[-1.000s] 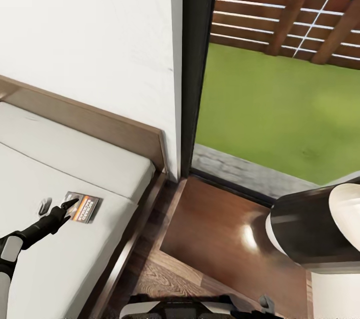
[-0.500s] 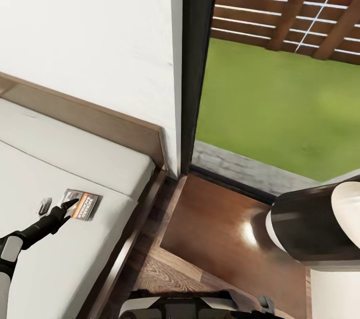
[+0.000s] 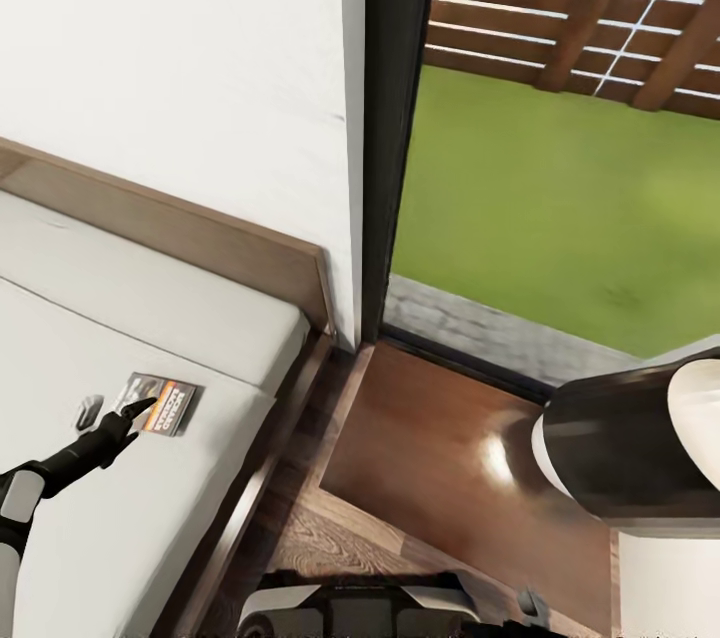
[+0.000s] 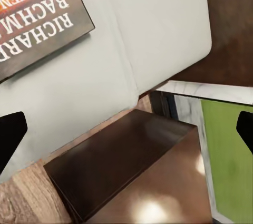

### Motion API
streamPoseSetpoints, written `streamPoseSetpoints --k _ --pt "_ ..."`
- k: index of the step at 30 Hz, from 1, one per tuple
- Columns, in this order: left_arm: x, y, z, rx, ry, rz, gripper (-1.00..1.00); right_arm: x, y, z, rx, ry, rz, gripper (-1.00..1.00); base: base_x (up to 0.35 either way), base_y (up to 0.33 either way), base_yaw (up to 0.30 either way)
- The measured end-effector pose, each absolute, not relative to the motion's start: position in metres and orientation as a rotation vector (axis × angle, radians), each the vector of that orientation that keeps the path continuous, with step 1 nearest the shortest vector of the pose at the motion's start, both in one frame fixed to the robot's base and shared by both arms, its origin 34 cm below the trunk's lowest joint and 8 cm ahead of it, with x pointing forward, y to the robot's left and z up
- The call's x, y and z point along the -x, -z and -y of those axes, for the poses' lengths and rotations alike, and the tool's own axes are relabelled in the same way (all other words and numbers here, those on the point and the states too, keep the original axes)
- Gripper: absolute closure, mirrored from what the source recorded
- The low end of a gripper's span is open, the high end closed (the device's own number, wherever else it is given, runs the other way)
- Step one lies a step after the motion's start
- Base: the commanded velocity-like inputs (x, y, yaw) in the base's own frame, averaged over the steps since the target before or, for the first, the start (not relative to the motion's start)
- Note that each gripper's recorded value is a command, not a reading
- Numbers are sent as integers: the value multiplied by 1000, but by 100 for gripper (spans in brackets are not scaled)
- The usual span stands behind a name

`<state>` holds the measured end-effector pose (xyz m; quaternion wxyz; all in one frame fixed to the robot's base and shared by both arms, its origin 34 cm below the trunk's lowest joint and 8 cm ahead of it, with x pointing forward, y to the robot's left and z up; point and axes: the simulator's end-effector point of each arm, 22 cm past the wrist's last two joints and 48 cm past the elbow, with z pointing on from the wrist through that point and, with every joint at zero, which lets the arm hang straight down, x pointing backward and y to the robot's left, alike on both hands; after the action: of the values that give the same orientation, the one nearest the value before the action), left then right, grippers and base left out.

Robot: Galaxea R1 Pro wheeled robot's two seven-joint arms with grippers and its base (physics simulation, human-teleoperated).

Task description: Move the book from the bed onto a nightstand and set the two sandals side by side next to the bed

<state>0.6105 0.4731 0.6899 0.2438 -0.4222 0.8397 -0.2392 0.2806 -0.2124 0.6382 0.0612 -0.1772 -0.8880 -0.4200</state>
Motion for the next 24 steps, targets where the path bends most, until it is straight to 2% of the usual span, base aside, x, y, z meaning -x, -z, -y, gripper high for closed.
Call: streamPoseSetpoints --k 9,14,24 --pt "-642 -735 -523 1116 469 -2375 -100 -276 -636 212 543 1263 2675 -100 0 0 0" --pt "-690 -777 -559 1115 308 -2367 -100 -273 -635 212 546 1258 2669 -100 0 0 0" --pt "-728 -816 -593 1089 236 -2302 -100 -267 -632 212 554 1248 2656 -100 0 0 0"
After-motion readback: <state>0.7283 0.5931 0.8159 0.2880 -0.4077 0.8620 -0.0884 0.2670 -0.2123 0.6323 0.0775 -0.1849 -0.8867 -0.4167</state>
